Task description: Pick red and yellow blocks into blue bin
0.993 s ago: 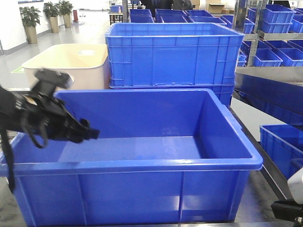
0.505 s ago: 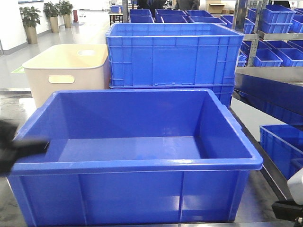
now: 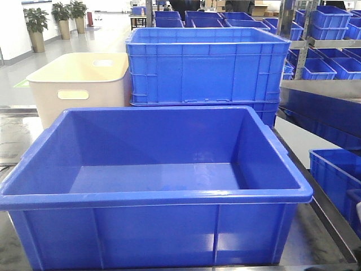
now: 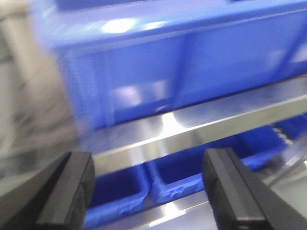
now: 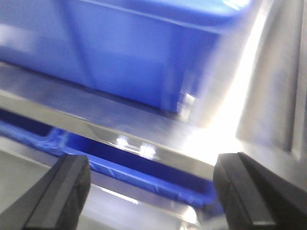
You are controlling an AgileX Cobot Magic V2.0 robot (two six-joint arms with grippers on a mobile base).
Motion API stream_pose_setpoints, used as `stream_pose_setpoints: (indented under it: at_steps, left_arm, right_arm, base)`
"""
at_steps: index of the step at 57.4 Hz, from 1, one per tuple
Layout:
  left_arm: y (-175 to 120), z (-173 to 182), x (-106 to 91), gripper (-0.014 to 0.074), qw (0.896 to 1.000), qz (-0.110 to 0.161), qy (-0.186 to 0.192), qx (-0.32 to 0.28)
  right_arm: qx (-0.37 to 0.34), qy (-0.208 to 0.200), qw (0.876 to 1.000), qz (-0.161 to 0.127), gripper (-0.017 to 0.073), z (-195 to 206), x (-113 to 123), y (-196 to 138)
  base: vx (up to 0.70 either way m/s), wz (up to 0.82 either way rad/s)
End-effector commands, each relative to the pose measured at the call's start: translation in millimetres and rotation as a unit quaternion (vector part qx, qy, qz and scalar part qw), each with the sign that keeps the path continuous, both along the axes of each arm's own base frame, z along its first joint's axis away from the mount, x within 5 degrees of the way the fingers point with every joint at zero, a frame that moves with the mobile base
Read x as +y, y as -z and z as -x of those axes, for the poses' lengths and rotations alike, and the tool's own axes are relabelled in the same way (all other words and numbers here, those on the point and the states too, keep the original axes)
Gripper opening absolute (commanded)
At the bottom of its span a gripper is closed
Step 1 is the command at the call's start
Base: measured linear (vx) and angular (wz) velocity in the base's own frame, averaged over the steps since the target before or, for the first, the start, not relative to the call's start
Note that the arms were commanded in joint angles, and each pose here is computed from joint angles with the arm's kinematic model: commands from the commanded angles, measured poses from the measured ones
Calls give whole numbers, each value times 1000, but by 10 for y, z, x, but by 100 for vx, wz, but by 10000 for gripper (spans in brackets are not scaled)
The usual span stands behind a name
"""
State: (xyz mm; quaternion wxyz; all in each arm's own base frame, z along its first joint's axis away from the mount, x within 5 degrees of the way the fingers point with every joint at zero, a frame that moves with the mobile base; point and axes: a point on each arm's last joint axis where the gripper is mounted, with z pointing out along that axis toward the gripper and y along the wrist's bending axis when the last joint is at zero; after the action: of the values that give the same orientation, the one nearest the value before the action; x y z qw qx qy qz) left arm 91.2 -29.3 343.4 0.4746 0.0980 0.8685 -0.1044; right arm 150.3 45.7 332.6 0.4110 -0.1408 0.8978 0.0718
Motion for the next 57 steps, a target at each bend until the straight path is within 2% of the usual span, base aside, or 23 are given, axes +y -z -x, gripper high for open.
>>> stream_pose_setpoints:
  at_steps: [1,10,16,23,37,42,47,57]
  left_arm:
    - [-77,-44,44,576,998,18,-39,-37]
    - [-41,-55,59,568,998,15,-48,-34]
    - [-38,-61,57,519,998,16,-48,-36]
    - [-40,-62,54,402,998,19,-48,-37]
    - [-54,-69,55,116,998,18,-48,-46]
    - [-68,-76,54,43,997,21,-48,-54]
    - [-64,-74,51,-10,997,22,-47,-52]
    - [-61,-72,51,-8,997,22,-47,-49]
  right_arm:
    - [-38,38,999,-5,569,-23,-56,-132]
    - [-27,54,998,3,556,-16,-86,-114]
    - [-24,53,998,5,501,-12,-87,-109]
    - [-24,52,998,5,377,-12,-86,-108]
    - [-24,51,998,6,68,-11,-86,-108]
    - [-26,51,998,5,-18,-14,-85,-112]
    - [-24,52,998,2,-15,-13,-83,-110]
    - [-23,52,998,3,-13,-11,-84,-109]
  base:
    - [0,0]
    - [0,0]
    - [0,0]
    - [0,0]
    - [0,0]
    - [0,0]
    - [0,0]
    - [0,0]
